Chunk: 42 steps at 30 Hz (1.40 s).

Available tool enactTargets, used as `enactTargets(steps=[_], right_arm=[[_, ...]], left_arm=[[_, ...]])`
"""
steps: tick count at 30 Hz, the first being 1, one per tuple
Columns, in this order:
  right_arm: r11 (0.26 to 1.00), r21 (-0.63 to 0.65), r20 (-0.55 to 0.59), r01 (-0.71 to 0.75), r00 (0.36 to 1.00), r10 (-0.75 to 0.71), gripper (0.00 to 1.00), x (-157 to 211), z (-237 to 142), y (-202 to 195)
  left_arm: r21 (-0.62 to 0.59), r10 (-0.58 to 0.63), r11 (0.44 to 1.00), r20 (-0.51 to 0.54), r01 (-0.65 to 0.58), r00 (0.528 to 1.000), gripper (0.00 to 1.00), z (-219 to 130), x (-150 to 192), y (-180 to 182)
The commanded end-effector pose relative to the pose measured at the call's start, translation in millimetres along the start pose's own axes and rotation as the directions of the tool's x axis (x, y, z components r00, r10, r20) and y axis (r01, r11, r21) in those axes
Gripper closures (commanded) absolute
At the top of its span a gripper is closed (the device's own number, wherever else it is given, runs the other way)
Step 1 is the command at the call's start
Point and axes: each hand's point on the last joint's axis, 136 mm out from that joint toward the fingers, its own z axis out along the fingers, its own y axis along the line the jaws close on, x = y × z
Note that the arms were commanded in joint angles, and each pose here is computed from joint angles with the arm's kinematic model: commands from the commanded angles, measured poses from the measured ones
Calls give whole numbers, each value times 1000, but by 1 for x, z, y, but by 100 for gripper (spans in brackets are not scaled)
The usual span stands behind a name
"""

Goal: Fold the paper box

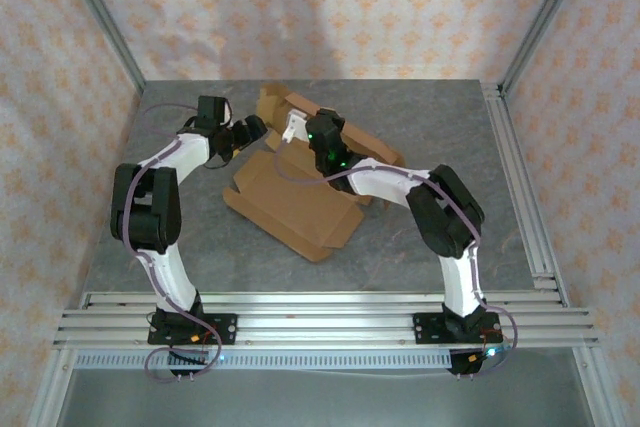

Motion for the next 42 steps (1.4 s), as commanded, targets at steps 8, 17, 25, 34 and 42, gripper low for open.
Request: enactTargets(steps=[8,17,25,34,42], right_arm=[[998,2,-20,67,998,-67,100,0,7,1],[997,-11,-22,81,996,-81,100,-3,11,7],[997,-22,-36,73,997,-74,100,1,14,15],[997,-28,-48,79,996,-80,100,6,19,23],[996,-30,-56,85,995,-87,100,10,20,27]], left_arm=[[76,21,997,-57,-16,998,19,29,-3,-14],[114,104,990,-175,-85,979,33,56,9,-36],[128,132,986,-226,-105,965,46,65,24,-52],[142,130,985,-262,-95,956,50,69,39,-60],[150,121,985,-263,-84,957,51,69,46,-64]])
